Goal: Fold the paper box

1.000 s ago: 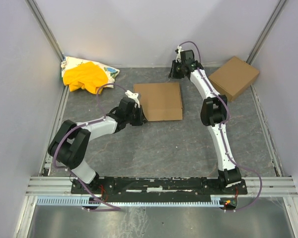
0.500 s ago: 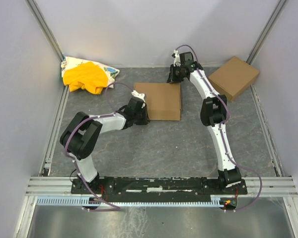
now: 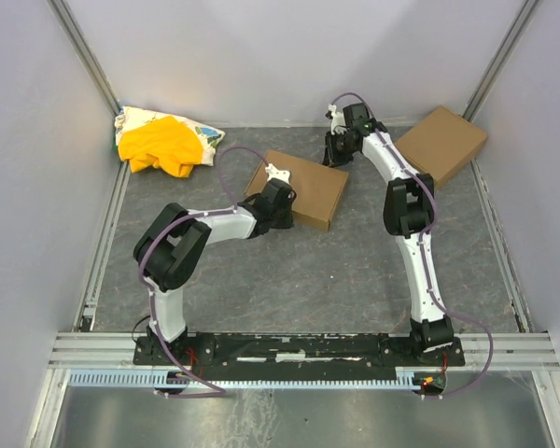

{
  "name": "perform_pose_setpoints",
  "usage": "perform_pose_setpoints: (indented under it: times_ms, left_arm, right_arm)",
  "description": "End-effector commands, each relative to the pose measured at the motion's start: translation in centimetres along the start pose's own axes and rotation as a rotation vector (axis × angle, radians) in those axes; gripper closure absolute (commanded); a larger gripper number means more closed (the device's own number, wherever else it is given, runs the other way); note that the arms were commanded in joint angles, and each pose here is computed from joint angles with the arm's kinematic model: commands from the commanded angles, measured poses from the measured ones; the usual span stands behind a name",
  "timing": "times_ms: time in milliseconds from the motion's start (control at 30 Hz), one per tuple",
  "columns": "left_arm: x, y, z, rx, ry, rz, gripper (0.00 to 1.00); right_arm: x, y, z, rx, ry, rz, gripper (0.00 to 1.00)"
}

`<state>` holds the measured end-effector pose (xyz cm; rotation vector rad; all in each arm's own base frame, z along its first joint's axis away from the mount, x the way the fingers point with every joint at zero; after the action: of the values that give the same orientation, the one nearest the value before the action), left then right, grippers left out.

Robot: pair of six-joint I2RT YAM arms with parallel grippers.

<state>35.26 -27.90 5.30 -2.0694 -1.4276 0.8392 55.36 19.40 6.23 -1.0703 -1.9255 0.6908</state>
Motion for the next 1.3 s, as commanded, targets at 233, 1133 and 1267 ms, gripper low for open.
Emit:
perform_pose_setpoints:
  times_ms: [233,1133,1267]
  left_arm:
    - [-6.8,-1.1,-1.8,-0.161,0.01,0.104,0.74]
    - [-7.9,-18.4,-8.9,-0.477,0.028,0.261,0.0]
    - [-5.2,-23.8,-9.7,-0.575,0.019,0.209,0.01]
  right_arm:
    - [6.5,-2.4,4.0,0.182,-0.111,-0.147,0.77]
    - [8.7,-14.4,-2.2,-0.313,-0.061,-0.003,0.33]
    - [8.6,-17.8,-0.2,-0.324,-0.029,0.046,0.27]
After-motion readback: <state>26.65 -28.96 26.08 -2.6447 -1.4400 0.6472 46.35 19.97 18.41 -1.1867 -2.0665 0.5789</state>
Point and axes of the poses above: each gripper's point midway between its finger pads, its own y axis out along the fingers, its own x axis along the line the jaws close on, z = x × y, the point moved 4 cm from there along -y, back along the fingers, and after that the axes turned 4 degrees about y, right-handed, at the moved point
